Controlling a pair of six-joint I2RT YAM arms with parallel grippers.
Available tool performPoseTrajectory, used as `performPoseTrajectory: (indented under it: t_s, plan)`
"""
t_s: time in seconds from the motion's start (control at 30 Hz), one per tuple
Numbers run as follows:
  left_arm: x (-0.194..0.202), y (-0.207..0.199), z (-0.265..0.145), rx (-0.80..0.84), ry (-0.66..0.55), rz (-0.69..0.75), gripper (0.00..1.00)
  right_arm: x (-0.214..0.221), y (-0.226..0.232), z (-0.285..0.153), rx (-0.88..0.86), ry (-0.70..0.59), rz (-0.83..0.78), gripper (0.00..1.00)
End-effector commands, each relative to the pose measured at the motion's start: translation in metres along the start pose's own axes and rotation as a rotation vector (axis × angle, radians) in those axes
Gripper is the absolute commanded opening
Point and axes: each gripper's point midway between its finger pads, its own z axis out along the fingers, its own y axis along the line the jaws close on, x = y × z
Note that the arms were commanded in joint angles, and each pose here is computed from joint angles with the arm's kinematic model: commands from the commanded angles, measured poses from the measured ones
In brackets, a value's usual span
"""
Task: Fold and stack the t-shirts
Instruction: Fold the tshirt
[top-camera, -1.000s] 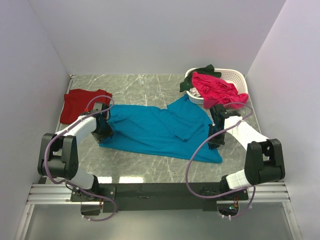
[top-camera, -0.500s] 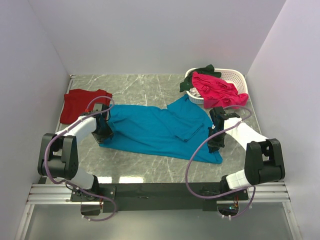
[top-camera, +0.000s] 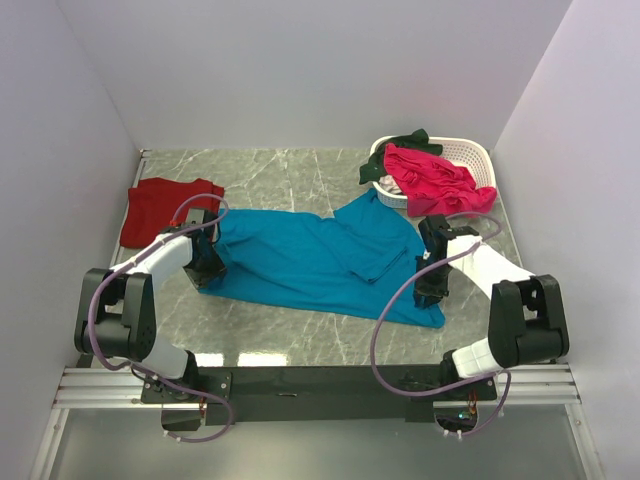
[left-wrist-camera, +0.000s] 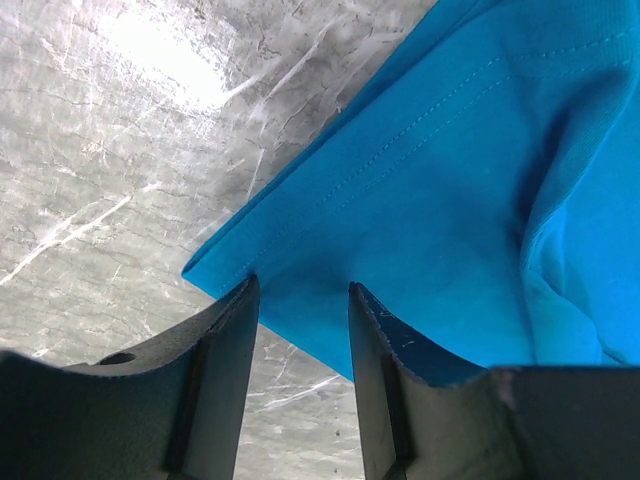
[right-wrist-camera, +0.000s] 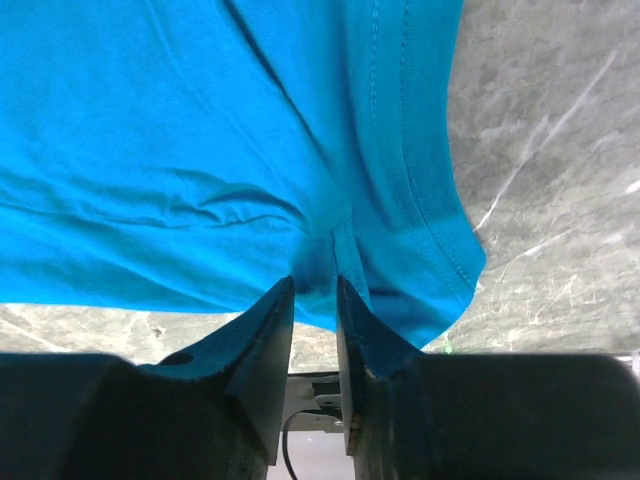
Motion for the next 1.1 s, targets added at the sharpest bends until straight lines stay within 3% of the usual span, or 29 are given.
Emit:
performPoseTrajectory:
  t_s: [0.0,0.23,0.33,0.37,0.43,0.77,1.07]
  plan:
    - [-0.006,-0.003,-0.007,0.031,-0.025,-0.003,0.46,-0.012,0.003,0.001,-0.003,-0.013,0.001,0.32]
    - [-0.007,-0.003,-0.008,0.032,-0.025,-0.011,0.46,-0.014,0.006,0.009,0.000,0.006,-0.005,0.31]
    - [-0.007,-0.003,-0.008,0.036,-0.025,-0.014,0.46,-0.014,0.006,0.009,-0.003,0.012,-0.005,0.17]
    - [-0.007,-0.002,-0.008,0.034,-0.024,-0.017,0.46,-0.013,0.006,0.007,-0.003,0.015,-0.008,0.08]
    - [-0.009,-0.001,-0.008,0.033,-0.026,-0.020,0.46,-0.013,0.005,0.003,-0.002,0.010,-0.011,0.01]
    - [-0.017,0.012,0.001,0.019,-0.017,-0.067,0.46,0.016,0.021,-0.032,-0.045,0.033,-0.069,0.00]
    - [-0.020,0.012,0.005,0.030,-0.009,-0.082,0.46,0.055,0.029,-0.044,0.019,0.121,-0.184,0.00]
